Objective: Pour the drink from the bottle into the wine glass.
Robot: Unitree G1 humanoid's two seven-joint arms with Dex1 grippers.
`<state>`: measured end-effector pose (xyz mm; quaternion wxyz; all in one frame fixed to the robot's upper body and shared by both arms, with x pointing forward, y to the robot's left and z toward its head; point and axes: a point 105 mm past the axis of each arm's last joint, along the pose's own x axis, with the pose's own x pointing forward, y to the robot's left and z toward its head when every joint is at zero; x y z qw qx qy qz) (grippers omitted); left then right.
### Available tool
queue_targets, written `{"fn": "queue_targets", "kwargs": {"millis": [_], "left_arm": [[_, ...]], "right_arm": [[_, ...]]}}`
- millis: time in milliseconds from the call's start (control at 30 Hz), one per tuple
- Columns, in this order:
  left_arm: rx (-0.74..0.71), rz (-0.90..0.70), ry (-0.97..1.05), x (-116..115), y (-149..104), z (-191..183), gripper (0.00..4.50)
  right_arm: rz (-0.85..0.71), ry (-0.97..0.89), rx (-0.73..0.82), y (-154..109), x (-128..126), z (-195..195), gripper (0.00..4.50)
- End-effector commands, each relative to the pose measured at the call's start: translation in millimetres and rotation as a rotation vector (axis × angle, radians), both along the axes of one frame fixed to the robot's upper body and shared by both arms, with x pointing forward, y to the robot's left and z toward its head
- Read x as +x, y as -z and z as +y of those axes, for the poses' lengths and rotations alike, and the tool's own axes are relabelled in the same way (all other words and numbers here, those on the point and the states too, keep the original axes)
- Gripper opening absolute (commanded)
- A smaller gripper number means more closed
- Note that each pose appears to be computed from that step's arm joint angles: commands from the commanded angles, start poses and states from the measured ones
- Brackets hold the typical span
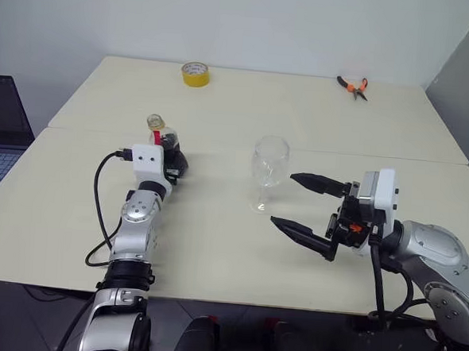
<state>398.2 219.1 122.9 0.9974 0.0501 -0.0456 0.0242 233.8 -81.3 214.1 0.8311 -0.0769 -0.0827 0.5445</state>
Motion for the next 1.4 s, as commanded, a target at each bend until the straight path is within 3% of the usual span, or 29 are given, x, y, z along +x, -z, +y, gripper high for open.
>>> {"fn": "queue_targets", "kwargs": {"millis": [33, 133, 233, 367, 567, 700, 833, 967, 1400], "left_arm": [[-0.009, -0.060, 0.022, 0.4, -16.7, -1.8, 1.89], [-0.008, -0.065, 0.034, -0.2, -19.1, -2.7, 1.00], [-0.006, -0.073, 0.042, -1.2, -22.1, -2.9, 0.70], [0.001, -0.142, 0.133, -7.6, -43.4, -17.5, 0.64], [0.247, -0.245, 0.350, -16.9, -76.5, -59.6, 0.63], [0.335, -0.262, 0.408, -15.3, -84.1, -69.2, 0.63], [0.591, -0.335, 0.520, -9.5, -101.3, -93.1, 0.61], [0.742, -0.393, 0.592, -3.7, -111.4, -107.8, 0.61], [0.991, -0.536, 0.607, 3.4, -129.8, -111.1, 0.59]], "right_arm": [[-0.041, -0.010, 0.012, -8.1, -5.2, 2.1, 4.50], [-0.040, -0.008, 0.013, -8.0, -5.5, 2.0, 4.50], [-0.039, -0.007, 0.013, -7.6, -5.9, 1.9, 4.50], [-0.039, 0.009, 0.022, -7.8, -4.7, -0.4, 4.50], [-0.023, 0.074, 0.070, -7.9, -1.5, -6.7, 4.50], [-0.019, 0.088, 0.079, -6.7, -1.0, -6.6, 4.50], [-0.032, 0.123, 0.116, -8.0, 4.2, 0.0, 4.50], [-0.058, 0.148, 0.137, -11.2, 9.9, 6.6, 4.50], [-0.126, 0.273, 0.158, -6.7, 28.7, 7.0, 4.50]]}}
